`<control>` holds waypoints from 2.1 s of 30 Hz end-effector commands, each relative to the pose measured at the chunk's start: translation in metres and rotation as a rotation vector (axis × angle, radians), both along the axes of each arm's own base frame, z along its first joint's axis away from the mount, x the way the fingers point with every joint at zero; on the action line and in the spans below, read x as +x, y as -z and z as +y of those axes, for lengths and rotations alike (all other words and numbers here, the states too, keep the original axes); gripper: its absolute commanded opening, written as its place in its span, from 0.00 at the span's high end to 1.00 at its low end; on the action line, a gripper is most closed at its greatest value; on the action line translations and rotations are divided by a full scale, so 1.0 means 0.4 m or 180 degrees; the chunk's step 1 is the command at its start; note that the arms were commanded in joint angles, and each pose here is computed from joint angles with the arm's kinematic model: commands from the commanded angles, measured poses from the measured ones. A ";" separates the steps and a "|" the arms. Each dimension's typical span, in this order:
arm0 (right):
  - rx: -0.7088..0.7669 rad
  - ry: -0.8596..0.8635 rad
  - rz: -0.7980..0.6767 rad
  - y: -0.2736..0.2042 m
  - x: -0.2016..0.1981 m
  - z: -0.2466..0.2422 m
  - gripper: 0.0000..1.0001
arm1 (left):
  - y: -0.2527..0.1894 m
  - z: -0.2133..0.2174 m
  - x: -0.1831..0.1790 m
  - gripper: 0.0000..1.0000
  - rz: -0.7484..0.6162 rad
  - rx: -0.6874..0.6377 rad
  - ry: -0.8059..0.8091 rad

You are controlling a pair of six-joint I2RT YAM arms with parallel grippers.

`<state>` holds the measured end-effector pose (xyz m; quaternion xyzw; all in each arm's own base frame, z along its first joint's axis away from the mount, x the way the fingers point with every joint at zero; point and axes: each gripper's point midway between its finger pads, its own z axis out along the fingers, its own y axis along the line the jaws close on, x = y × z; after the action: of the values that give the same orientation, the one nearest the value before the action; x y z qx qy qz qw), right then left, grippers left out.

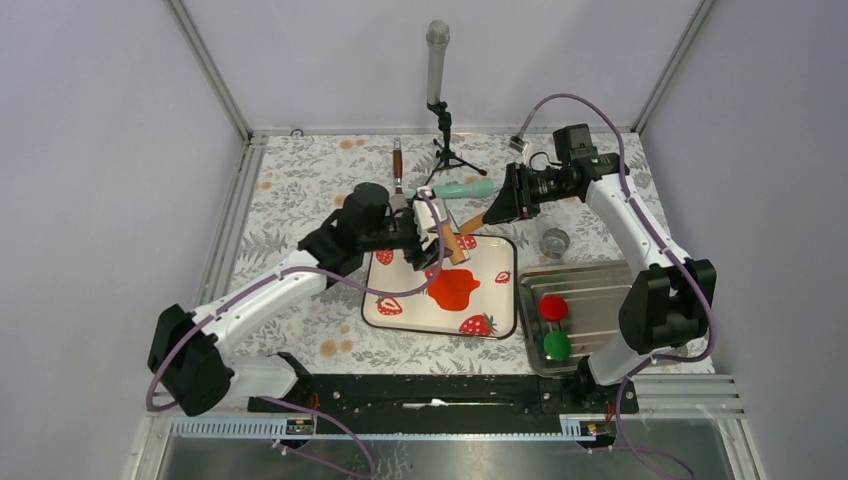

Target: Roll out the dumpling wrappers from the dough

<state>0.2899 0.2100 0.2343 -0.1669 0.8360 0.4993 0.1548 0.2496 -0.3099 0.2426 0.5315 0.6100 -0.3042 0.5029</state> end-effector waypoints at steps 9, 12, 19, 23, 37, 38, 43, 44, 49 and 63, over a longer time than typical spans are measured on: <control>0.0409 -0.0066 0.0088 -0.044 -0.060 0.023 1.00 | -0.083 -0.127 0.060 0.36 -0.0611 -0.0186 0.0067; 0.0431 -0.0076 0.0102 -0.050 -0.062 0.025 1.00 | -0.075 -0.146 0.060 0.38 -0.0567 -0.0148 0.0129; 0.0469 -0.0067 0.0117 -0.055 -0.060 0.027 1.00 | 0.012 -0.166 0.048 0.44 -0.0278 0.0161 0.0338; 0.0469 -0.0065 0.0127 -0.053 -0.059 0.028 1.00 | 0.050 -0.167 0.083 0.61 -0.0264 0.0297 0.0173; -0.0180 0.0398 -0.0236 -0.029 0.020 -0.098 0.27 | 0.114 0.123 0.118 1.00 0.0479 0.0850 -0.1124; -0.0314 0.0474 -0.0269 -0.011 0.033 -0.120 0.24 | 0.131 0.209 0.137 1.00 0.0664 0.0922 -0.1542; -0.1267 0.0649 -0.0537 0.103 0.071 -0.235 0.20 | 0.265 0.535 0.105 1.00 0.1721 0.1298 -0.3121; -0.1440 0.0661 -0.0574 0.123 0.077 -0.258 0.19 | 0.299 0.576 0.085 1.00 0.1867 0.1446 -0.3270; -0.2198 0.0884 -0.0567 0.201 0.122 -0.374 0.04 | 0.379 0.627 0.057 1.00 0.2402 0.1600 -0.3574; -0.2904 0.1034 -0.0394 0.334 0.232 -0.487 0.45 | 0.494 0.666 0.055 0.51 0.3256 0.1815 -0.3826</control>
<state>0.3591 0.0289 0.0964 -0.1077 0.9765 0.0797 0.1687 0.2599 -0.0362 0.0295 0.0234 0.9973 -0.0041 0.0697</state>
